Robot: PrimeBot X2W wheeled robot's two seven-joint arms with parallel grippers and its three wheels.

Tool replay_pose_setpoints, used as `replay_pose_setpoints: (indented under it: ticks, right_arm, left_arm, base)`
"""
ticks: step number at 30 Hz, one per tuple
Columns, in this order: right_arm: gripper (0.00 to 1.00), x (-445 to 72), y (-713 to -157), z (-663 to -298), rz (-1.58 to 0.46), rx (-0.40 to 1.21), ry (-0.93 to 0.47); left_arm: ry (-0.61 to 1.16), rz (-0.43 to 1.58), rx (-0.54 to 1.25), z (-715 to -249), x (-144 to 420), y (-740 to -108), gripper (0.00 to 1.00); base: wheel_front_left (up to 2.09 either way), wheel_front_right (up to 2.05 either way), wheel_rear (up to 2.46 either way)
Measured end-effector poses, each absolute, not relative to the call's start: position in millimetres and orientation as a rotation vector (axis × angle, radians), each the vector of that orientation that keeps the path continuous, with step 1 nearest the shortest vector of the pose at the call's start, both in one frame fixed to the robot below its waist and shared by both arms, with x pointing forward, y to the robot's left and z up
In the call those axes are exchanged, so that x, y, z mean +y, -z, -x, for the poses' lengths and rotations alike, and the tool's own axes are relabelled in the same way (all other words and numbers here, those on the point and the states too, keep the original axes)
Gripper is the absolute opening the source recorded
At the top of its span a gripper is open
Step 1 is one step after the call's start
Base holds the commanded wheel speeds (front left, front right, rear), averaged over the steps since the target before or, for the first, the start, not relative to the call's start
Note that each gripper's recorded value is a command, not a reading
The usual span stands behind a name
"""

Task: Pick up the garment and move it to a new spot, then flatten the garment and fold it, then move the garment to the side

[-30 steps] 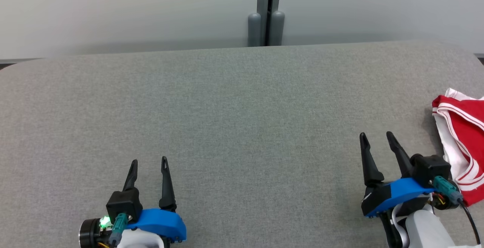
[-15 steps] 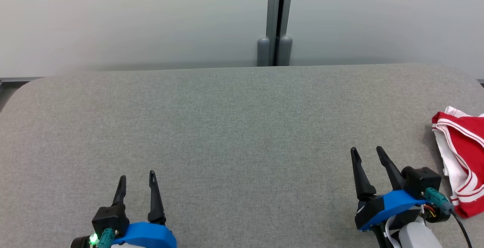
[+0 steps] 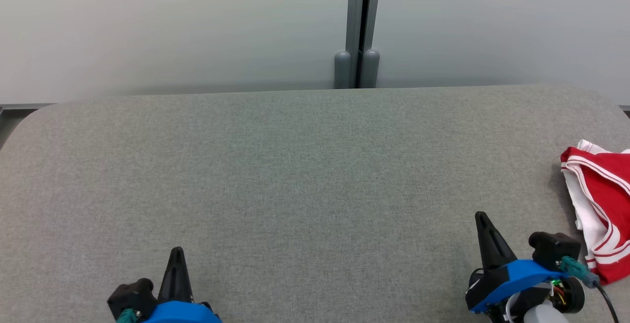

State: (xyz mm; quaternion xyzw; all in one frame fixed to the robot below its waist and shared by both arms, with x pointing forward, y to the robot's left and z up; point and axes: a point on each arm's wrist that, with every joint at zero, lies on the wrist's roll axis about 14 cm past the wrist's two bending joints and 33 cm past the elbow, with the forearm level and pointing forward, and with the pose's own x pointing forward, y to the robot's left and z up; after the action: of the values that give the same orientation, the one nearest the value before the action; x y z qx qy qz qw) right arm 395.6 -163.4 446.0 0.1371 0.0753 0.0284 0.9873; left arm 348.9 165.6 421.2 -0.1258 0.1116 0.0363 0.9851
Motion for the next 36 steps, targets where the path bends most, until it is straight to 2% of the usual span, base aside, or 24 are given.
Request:
replay_pose_setpoints:
  ticks: [36]
  right_arm:
    - [0.00, -183.9, -463.5, -394.7, -0.829, 0.122, 0.061]
  left_arm:
    - [-0.155, 0.826, 0.218, -364.5, 184.1, -437.5, 0.00]
  base:
    - [0.00, 0.00, 0.00]
